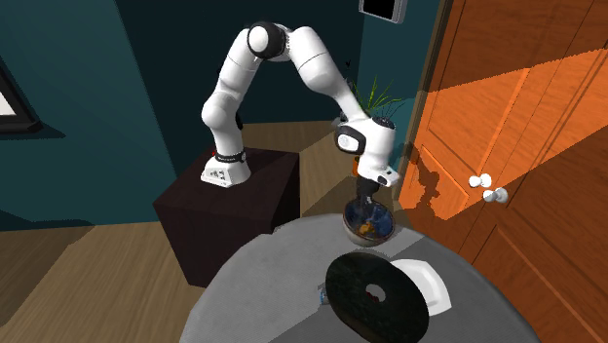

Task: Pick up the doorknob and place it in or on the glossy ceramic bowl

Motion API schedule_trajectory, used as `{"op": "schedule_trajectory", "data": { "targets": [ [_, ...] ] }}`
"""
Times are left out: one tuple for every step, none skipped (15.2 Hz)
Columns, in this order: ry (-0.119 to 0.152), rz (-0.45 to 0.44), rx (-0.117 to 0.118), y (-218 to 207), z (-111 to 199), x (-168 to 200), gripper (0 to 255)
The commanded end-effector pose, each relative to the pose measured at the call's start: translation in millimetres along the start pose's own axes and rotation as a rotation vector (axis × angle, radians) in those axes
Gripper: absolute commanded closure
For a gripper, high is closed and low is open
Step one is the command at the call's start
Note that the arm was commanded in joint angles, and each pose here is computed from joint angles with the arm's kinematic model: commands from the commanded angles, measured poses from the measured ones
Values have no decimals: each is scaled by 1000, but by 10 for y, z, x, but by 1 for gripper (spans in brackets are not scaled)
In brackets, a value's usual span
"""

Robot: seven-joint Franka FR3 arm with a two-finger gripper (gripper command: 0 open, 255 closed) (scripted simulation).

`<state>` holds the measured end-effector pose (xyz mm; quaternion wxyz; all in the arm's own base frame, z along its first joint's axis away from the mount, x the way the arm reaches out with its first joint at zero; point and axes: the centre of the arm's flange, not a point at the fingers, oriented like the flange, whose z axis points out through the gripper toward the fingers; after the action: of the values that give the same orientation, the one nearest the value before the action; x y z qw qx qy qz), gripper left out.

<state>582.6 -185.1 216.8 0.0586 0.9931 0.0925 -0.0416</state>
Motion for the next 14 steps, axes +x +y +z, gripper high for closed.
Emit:
{"op": "schedule_trajectory", "data": {
  "targets": [
    [-316, -124, 111, 43, 53, 554, 0],
    [-455, -192, 151, 68, 138, 892, 0],
    [-546, -237, 177, 69, 220, 1107, 0],
    [-546, -237, 177, 63, 264, 1079, 0],
    [-546, -237, 177, 58, 308, 1051, 0],
    [-546, -237, 177, 52, 353, 1023, 0],
    [-546, -237, 177, 47, 397, 995, 0],
    [-546, -237, 177, 42, 442, 967, 0],
    [-546, -237, 177, 36, 486, 939, 0],
    [-546, -237, 177, 31, 530, 910, 0],
    [-546, -237, 177, 28, 556, 894, 0],
    [-546, -237, 177, 27, 556, 894, 0],
    [-546, -237, 177, 27, 556, 894, 0],
    [-546, -237, 177, 27, 556, 894, 0]
  ]
}}
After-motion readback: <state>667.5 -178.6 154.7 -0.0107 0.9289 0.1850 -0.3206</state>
